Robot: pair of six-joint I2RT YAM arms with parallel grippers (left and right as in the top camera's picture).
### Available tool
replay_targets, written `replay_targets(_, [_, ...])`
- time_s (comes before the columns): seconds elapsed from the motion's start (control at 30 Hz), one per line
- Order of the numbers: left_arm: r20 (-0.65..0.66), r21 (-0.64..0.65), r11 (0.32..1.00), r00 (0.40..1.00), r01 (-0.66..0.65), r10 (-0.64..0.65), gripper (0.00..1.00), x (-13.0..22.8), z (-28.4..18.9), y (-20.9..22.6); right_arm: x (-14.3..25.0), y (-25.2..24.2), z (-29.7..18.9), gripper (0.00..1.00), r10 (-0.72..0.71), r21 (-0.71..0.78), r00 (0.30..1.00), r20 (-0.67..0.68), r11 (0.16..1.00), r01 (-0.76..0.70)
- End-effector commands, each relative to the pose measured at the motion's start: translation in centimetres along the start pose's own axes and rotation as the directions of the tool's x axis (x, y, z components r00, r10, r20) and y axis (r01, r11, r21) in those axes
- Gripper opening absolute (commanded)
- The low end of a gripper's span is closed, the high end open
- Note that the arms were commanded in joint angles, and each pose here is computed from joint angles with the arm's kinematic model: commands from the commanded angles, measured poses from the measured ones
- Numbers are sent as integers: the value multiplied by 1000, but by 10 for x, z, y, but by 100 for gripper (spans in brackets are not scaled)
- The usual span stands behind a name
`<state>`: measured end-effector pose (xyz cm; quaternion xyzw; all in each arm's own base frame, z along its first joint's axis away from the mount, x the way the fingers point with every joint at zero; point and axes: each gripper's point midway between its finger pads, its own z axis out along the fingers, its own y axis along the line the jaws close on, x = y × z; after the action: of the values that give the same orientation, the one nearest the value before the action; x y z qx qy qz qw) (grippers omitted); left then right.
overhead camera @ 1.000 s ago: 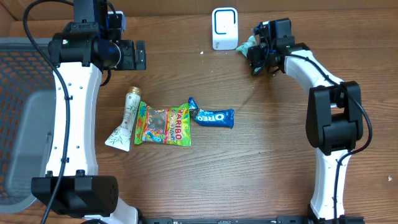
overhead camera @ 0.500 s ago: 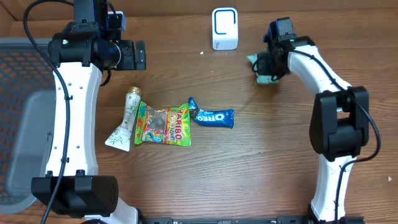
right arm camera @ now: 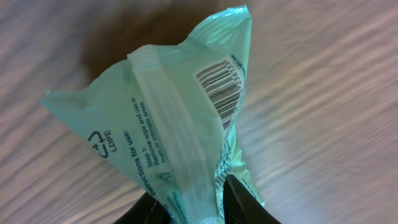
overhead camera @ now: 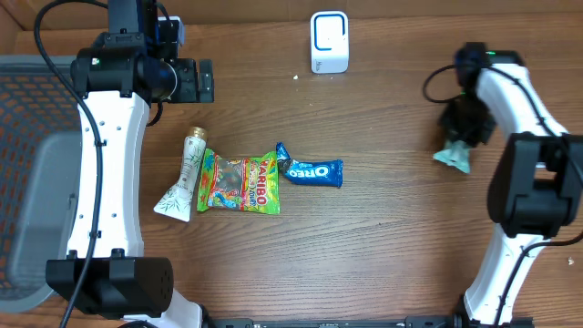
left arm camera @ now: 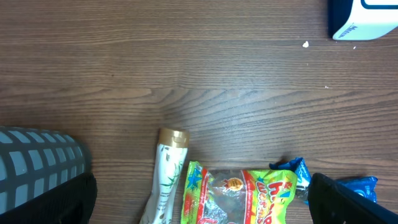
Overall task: Scan the item barcode
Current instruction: 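Move the wipes pack right and drop it on the table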
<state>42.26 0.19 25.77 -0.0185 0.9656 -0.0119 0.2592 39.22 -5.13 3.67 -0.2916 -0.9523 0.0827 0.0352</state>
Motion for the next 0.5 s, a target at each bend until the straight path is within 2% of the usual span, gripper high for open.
replay_targets(0.0, [-1, 10, 1000, 1000, 12, -12, 100, 1, 0, -4, -2, -8, -11, 31, -23, -53, 1000, -2, 998, 23])
replay_targets(0.13, [-1, 10, 1000, 1000, 13, -13, 100, 1, 0, -4, -2, 7, -24, 42, -83, -160, 996, -13, 984, 80])
replay_targets(0.27, [-1, 10, 1000, 1000, 12, -12, 100, 1, 0, -4, -6, 16, -56, 49, -112, -228, 993, 35, 967, 117])
replay_targets(0.4, [-1, 10, 1000, 1000, 12, -12, 100, 1, 0, -4, -7, 14, -93, 54, -111, -250, 990, 89, 959, 130])
replay_targets(0.47, [-1, 10, 1000, 1000, 12, -12, 100, 1, 0, -4, 0, 19, -111, 55, -168, -295, 980, 110, 936, 193])
